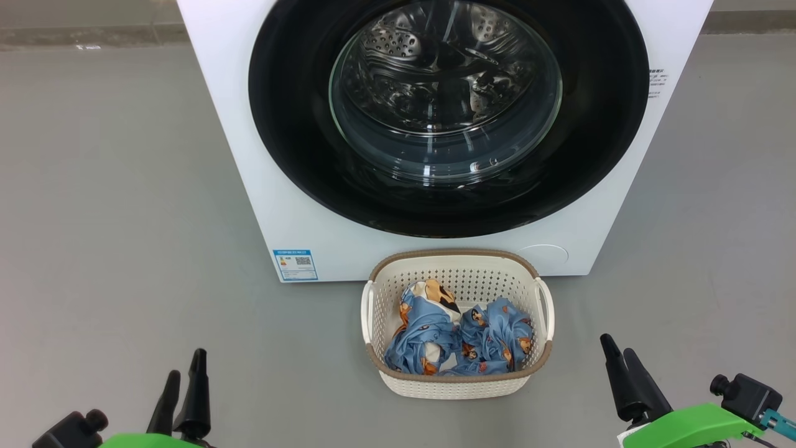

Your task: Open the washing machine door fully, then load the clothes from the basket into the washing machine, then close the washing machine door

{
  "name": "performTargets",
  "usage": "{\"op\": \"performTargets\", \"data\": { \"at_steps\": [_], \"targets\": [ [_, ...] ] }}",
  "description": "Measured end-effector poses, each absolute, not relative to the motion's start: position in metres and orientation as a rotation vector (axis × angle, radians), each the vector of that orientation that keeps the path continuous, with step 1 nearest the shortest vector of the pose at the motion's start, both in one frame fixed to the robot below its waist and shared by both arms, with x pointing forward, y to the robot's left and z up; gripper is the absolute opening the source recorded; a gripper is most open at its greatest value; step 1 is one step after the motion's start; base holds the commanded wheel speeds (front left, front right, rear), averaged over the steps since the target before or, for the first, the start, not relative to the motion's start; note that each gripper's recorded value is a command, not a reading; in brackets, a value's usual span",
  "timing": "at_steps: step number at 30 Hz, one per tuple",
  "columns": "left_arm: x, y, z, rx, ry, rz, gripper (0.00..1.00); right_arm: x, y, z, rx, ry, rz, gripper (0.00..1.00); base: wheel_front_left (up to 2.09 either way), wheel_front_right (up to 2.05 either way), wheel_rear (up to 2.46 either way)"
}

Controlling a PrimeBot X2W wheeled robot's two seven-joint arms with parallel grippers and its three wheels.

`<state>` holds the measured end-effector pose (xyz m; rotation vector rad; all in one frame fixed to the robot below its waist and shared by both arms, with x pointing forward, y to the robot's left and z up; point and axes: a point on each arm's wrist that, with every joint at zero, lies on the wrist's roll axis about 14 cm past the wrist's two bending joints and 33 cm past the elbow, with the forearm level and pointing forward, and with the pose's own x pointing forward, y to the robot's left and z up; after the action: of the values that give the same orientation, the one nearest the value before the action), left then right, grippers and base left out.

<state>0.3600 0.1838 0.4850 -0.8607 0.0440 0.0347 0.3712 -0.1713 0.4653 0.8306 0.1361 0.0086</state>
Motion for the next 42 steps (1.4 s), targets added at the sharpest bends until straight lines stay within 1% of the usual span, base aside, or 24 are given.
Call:
{"op": "performTargets", "data": {
  "at_steps": [29,42],
  "targets": [
    [0.357,0.178,0.502,-0.539,-0.026,-0.021,1.0,0.372,-0.164,0.472,0.52,0.09,0.073,1.0,0.0,0.0,0.0],
    [0.357,0.171,0.51,-0.386,-0.064,-0.059,1.0,0.372,-0.164,0.48,0.373,0.043,0.093,1.0,0.0,0.0,0.0]
  ]
}}
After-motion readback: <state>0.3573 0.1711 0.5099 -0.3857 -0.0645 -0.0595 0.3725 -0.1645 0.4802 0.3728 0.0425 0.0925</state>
